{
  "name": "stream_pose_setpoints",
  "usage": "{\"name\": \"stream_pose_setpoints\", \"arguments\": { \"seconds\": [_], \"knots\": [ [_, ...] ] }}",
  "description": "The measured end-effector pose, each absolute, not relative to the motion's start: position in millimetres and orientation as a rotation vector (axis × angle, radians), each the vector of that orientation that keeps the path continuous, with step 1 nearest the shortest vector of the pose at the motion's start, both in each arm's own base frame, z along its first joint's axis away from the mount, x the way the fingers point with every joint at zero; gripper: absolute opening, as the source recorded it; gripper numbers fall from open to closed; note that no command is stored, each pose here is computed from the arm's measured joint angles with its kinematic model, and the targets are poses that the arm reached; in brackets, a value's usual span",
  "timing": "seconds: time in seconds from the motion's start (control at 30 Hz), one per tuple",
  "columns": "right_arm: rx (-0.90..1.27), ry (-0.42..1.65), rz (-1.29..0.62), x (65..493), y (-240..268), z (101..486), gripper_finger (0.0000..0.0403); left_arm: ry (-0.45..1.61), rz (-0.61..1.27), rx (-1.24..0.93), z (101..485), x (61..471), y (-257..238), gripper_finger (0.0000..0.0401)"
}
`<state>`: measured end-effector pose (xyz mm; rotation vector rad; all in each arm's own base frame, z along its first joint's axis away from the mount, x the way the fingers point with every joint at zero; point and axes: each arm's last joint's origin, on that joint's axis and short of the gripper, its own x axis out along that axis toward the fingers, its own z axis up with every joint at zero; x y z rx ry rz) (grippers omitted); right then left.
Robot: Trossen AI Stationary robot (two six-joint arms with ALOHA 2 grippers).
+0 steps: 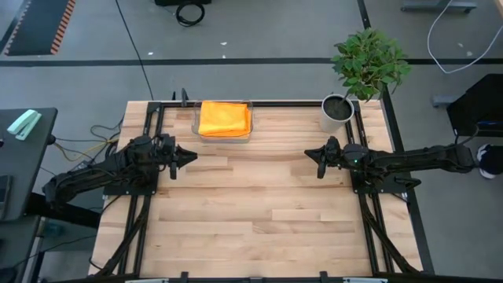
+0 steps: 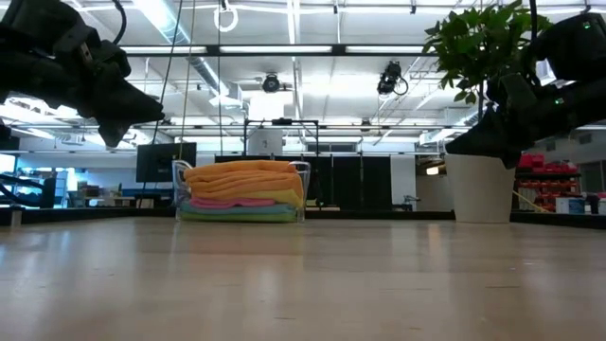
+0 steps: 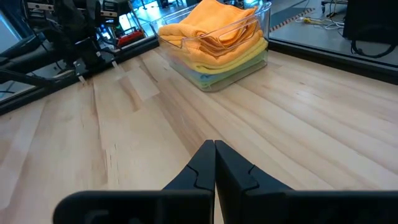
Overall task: Fold microfiber towels
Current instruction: Return to Home Position
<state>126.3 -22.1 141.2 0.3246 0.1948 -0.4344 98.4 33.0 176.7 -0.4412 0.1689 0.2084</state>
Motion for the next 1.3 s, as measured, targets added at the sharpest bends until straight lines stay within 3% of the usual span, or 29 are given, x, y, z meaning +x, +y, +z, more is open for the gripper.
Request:
{"name": "stream_pose_setpoints", "arguments": {
  "seconds": [1.3],
  "knots": [
    [0.325, 0.194, -0.435, 126.4, -22.1, 141.5, 0.001, 0.169, 0.208, -0.44, 176.7, 98.4, 33.0, 0.0082]
  ]
}}
